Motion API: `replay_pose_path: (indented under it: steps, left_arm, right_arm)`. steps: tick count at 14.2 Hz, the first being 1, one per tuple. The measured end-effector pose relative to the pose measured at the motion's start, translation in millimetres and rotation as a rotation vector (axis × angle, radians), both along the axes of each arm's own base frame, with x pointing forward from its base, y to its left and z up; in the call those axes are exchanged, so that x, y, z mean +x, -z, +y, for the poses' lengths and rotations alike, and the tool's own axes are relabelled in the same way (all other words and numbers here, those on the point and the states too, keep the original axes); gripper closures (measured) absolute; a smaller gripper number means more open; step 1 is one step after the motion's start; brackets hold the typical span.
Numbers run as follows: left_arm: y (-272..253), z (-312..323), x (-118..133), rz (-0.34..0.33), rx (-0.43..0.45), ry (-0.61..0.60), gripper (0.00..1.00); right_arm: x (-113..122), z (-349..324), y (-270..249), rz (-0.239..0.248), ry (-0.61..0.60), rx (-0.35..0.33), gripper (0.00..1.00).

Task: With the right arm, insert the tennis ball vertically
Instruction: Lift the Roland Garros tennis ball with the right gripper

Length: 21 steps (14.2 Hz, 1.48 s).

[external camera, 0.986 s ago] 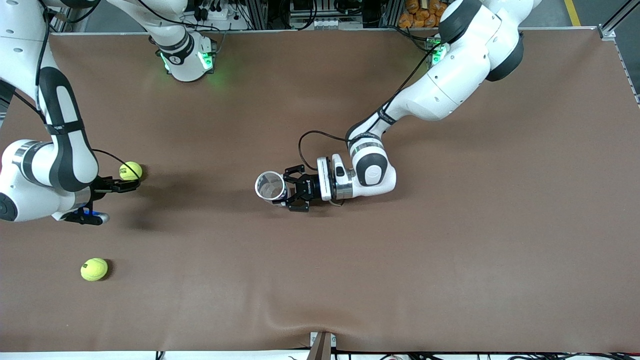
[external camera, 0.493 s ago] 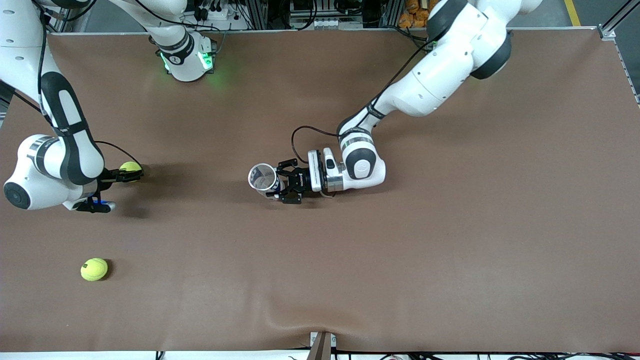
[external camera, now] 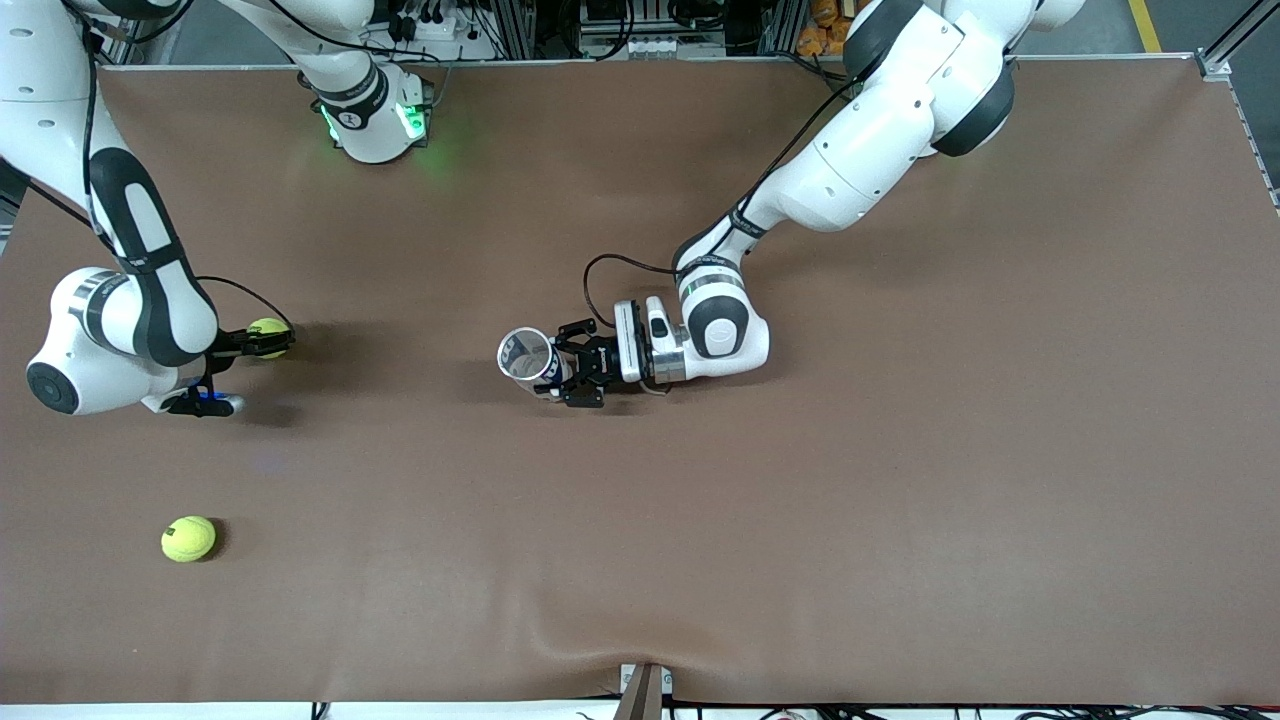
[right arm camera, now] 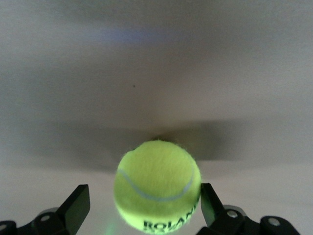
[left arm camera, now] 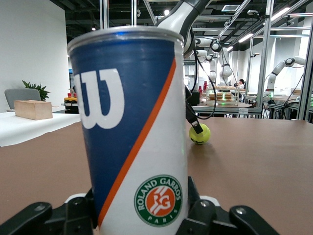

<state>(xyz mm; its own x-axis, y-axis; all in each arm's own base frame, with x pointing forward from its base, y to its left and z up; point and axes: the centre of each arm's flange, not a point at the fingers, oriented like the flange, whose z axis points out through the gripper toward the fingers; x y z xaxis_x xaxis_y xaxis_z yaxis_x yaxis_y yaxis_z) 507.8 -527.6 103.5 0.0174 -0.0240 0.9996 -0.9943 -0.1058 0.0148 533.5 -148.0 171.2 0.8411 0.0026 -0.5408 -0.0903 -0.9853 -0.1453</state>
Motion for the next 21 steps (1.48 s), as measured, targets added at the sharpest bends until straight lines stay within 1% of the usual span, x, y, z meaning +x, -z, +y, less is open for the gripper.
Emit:
replay_pose_path:
  steps: [2,3,4,5,6,7,9,11,14,17,20,21]
  left_arm:
    - [0,0,0,-0.001,-0.002,-0.002,0.33]
    - [1,-1,-1,0.002,-0.003,-0.003,0.28]
    - [1,-1,-1,0.0,-0.003,-0.003,0.25]
    - [1,-1,-2,-0.003,-0.003,-0.002,0.25]
    - [1,-2,-2,-0.005,-0.002,-0.002,0.24]
    - [1,-2,-2,-0.006,-0.002,-0.001,0.24]
    - [2,-1,-2,-0.006,-0.002,-0.002,0.24]
    - [2,-2,-2,-0.006,-0.003,-0.001,0.26]
    - [2,-1,-2,-0.006,-0.003,-0.001,0.27]
    - [2,-2,-2,-0.006,-0.003,-0.001,0.27]
    - [2,-2,-2,-0.006,-0.003,-0.001,0.27]
    - [2,-2,-2,-0.006,-0.003,-0.001,0.27]
  right_arm:
    - [-3,-5,9,0.004,-0.001,0.009,0.0]
    - [-4,-7,11,0.006,0.003,0.01,0.0]
    - [-5,-9,13,0.003,0.005,0.01,0.0]
    - [-4,-10,13,-0.001,0.007,0.01,0.05]
    - [-4,-10,13,-0.007,0.007,0.009,0.05]
    - [-3,-10,13,-0.011,0.008,0.008,0.12]
    - [0,-11,11,-0.018,0.007,0.006,0.32]
    - [7,-11,5,-0.036,0.006,0.002,0.33]
    - [33,-13,-27,-0.063,-0.004,0.0,0.33]
    - [69,-5,-89,-0.09,-0.034,0.001,0.33]
    - [102,33,-143,-0.15,-0.071,0.011,0.33]
    - [111,56,-153,-0.166,-0.052,0.019,0.33]
